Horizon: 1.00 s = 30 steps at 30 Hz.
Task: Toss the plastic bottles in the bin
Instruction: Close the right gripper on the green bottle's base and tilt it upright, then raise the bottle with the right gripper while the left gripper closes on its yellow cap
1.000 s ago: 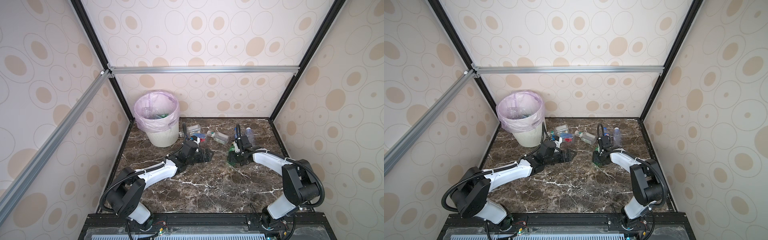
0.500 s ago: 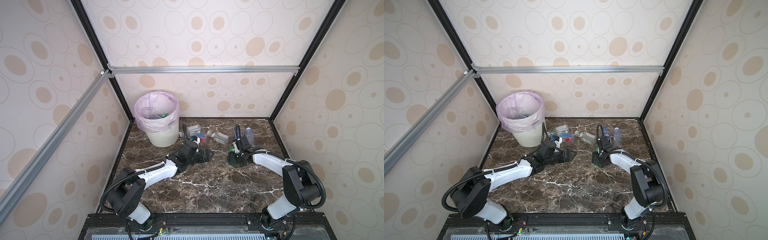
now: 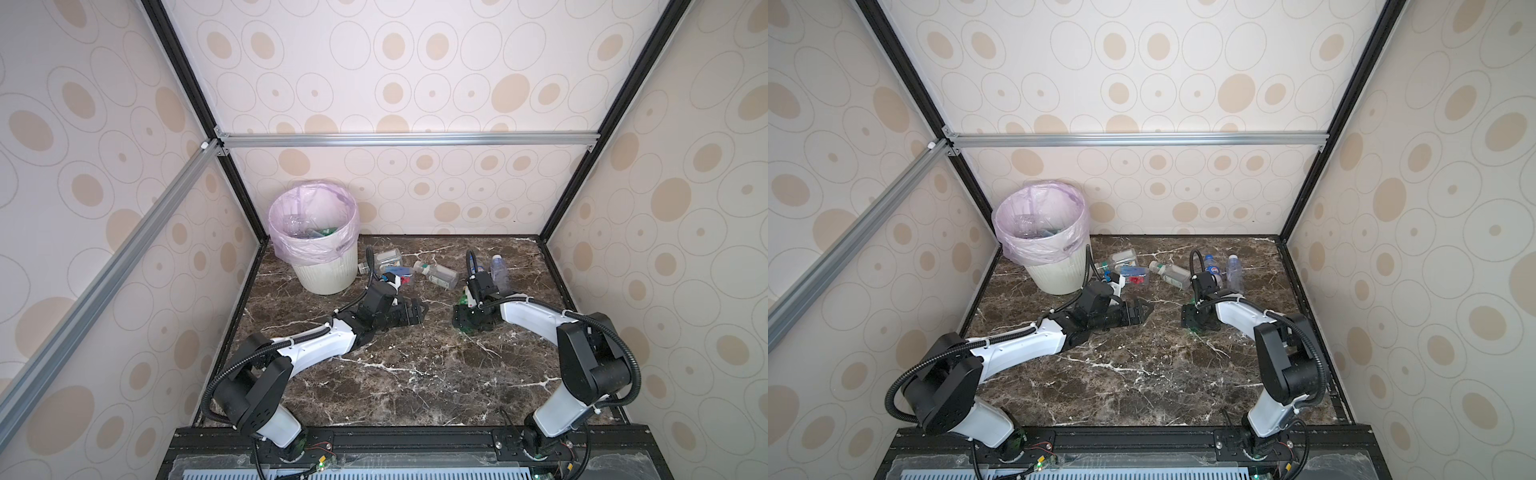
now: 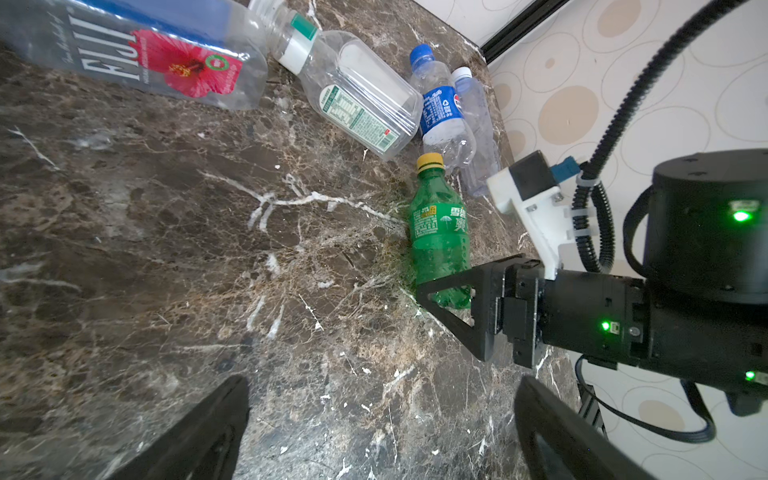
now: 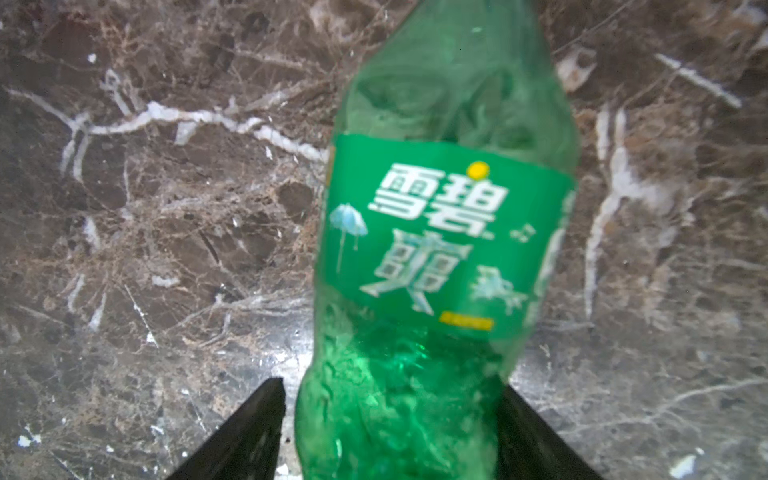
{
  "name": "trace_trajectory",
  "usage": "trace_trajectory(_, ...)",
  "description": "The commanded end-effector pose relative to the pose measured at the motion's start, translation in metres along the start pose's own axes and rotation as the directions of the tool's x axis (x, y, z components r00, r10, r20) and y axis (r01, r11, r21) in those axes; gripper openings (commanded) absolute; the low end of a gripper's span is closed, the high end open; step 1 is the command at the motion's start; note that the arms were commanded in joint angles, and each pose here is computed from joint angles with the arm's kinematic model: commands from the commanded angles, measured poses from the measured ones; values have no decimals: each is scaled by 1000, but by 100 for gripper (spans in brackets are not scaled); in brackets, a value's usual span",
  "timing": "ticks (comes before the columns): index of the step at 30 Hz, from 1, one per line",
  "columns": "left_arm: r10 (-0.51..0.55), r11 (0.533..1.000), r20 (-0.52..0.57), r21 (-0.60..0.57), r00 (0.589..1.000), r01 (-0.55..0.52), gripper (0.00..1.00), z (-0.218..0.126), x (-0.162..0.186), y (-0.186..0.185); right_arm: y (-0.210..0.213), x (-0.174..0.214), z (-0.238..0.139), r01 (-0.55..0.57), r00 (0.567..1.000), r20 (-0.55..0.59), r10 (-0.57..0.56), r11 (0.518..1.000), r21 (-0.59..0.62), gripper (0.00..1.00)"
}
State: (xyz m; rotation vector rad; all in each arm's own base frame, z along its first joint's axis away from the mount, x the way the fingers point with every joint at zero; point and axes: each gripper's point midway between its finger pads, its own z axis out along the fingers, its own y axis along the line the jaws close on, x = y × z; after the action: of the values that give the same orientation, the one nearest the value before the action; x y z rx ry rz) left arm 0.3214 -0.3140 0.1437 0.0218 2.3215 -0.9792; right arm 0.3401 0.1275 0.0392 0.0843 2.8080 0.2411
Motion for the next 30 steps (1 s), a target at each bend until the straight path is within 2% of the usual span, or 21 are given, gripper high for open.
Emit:
trace_trajectory(1,1,1000,12,20,1000,-2,99,-1,-6,-12,0,2,2,-1,1000,-28,1,1000,19,77)
trace_trajectory(7,-1,1000,12,24,1000,0,99,0,-7,-13,-1,4,1,10,999,-31,-9,1000,20,72)
trace_trajectory(18,-6,1000,5,28,1000,6,99,3,-6,-13,2,6,-24,23,1000,16,-23,1000,-12,61)
trace_trajectory(24,-38,995,-9,91,999,39,99,1,-8,-29,24,0,-44,60,995,87,-49,990,-124,59)
trace_trajectory(30,-73,980,-33,182,997,78,99,1,-19,-52,57,-10,-75,165,974,191,-121,958,-236,58)
